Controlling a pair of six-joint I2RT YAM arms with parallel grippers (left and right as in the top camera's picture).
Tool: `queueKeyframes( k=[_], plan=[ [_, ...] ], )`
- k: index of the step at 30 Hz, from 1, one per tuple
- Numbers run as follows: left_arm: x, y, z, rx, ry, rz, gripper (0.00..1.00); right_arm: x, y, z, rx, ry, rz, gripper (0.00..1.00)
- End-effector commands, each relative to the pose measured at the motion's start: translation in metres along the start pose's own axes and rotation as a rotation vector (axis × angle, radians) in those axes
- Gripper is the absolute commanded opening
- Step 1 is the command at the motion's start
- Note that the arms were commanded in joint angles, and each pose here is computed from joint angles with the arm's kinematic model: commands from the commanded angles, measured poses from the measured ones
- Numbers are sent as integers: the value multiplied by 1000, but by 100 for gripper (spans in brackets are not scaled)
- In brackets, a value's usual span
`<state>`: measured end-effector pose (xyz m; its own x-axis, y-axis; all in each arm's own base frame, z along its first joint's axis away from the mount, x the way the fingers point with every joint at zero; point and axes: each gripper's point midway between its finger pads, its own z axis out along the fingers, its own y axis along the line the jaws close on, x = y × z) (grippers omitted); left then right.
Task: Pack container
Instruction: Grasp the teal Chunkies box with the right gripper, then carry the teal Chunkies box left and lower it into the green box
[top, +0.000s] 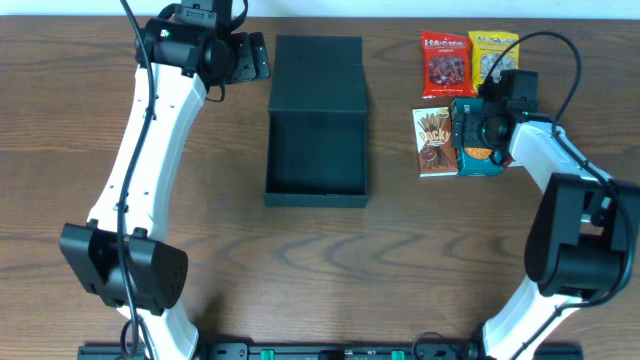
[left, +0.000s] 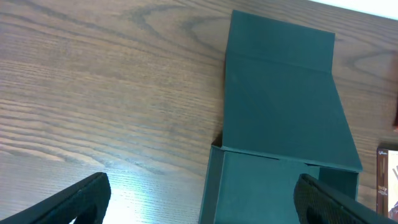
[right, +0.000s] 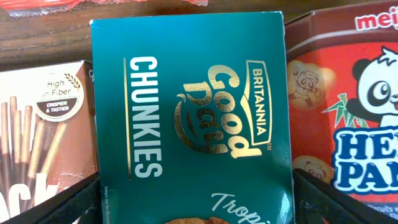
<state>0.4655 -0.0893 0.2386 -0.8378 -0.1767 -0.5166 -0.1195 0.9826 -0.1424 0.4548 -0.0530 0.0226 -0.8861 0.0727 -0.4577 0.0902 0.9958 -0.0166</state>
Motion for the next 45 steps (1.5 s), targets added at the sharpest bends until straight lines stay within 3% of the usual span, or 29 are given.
queueKeyframes(
  k=[1, 8, 15, 29, 36, 45],
  plan=[
    [-7, 1, -8, 5, -26, -10, 95, 2, -6, 10, 11, 18, 27, 90],
    [-7, 1, -8, 5, -26, -10, 95, 8, -6, 17, 12, 37, 27, 88],
    [-7, 1, -8, 6, -27, -10, 95, 3, -6, 15, 12, 29, 41, 77],
    [-16, 26, -8, -30, -41, -53, 95, -56, 6, -29, -31, -11, 39, 75],
    [-25, 62, -8, -73, -51, -119, 95, -78, 46, -59, -116, -13, -18, 77],
    [-33, 106, -11, -123, -61, -173, 95, -78, 145, -97, -215, 3, -135, 77]
  ],
)
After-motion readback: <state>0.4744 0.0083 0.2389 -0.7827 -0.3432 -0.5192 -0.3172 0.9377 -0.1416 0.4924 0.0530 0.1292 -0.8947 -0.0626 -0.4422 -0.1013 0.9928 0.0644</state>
